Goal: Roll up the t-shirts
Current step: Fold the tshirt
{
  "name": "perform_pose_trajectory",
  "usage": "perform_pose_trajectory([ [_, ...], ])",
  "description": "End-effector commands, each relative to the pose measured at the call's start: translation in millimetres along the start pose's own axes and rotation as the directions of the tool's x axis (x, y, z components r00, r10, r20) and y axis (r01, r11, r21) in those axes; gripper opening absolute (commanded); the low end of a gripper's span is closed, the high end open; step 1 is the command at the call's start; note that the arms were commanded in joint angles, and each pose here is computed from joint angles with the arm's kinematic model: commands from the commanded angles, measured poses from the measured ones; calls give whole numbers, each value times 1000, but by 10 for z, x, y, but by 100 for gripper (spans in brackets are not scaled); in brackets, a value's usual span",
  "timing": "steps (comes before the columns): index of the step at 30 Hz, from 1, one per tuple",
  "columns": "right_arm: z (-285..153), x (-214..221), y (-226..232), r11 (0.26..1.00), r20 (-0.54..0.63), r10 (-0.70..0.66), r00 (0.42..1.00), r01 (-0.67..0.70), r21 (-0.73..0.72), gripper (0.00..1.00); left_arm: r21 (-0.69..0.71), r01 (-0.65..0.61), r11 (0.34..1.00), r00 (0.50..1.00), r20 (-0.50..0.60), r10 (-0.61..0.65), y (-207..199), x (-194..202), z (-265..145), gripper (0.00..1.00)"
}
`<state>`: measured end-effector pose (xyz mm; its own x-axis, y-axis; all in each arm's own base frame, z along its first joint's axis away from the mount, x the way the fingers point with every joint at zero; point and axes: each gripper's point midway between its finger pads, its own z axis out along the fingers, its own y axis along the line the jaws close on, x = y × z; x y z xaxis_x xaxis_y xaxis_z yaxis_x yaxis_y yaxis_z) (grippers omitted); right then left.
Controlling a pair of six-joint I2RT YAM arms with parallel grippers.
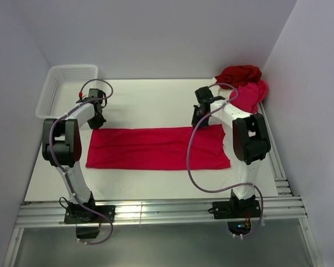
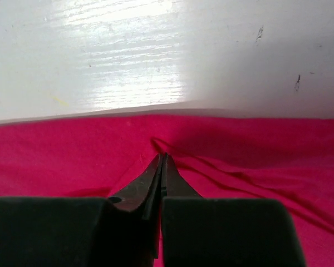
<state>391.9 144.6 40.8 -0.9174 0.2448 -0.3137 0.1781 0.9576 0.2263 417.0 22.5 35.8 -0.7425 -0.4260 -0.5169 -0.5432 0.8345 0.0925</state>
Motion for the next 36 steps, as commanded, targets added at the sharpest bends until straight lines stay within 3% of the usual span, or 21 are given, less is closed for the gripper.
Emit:
perform_pose_trajectory([
  [1,-157,-52,111,998,29,-39,999,40,-38,0,-17,16,1000,999,52,-15,27,-217,-30,1],
  [3,-185,-59,107,997,43,-55,998,57,-43,18,-10,17,1000,999,51,-17,18,-220,-41,1],
  [5,-155,-41,94,997,37,-70,997,72,-42,29,-9,19,1000,999,50,-18,12,-220,-39,1],
  [19,43,66,168,989,12,-150,989,150,-8,34,2,20,1000,998,59,-20,-12,-285,-85,0],
  [24,74,148,221,986,-1,-165,986,165,-9,33,5,14,1000,998,54,-15,-23,-290,-90,1],
  [26,71,157,229,986,-3,-168,986,168,-13,27,8,16,1000,998,54,-17,-26,-287,-90,1],
  [28,49,144,232,985,1,-171,985,171,-8,19,12,17,1000,998,55,-18,-32,-292,-95,1],
  [29,38,141,220,986,1,-169,986,169,-4,7,12,17,1000,998,53,-17,-35,-287,-90,0],
  [31,-26,123,228,986,15,-166,986,167,-7,0,13,18,1000,999,51,-18,-38,-284,-88,0],
  [36,-279,236,226,989,40,-143,989,145,-40,0,20,21,1000,998,51,-22,-41,-278,-105,0],
])
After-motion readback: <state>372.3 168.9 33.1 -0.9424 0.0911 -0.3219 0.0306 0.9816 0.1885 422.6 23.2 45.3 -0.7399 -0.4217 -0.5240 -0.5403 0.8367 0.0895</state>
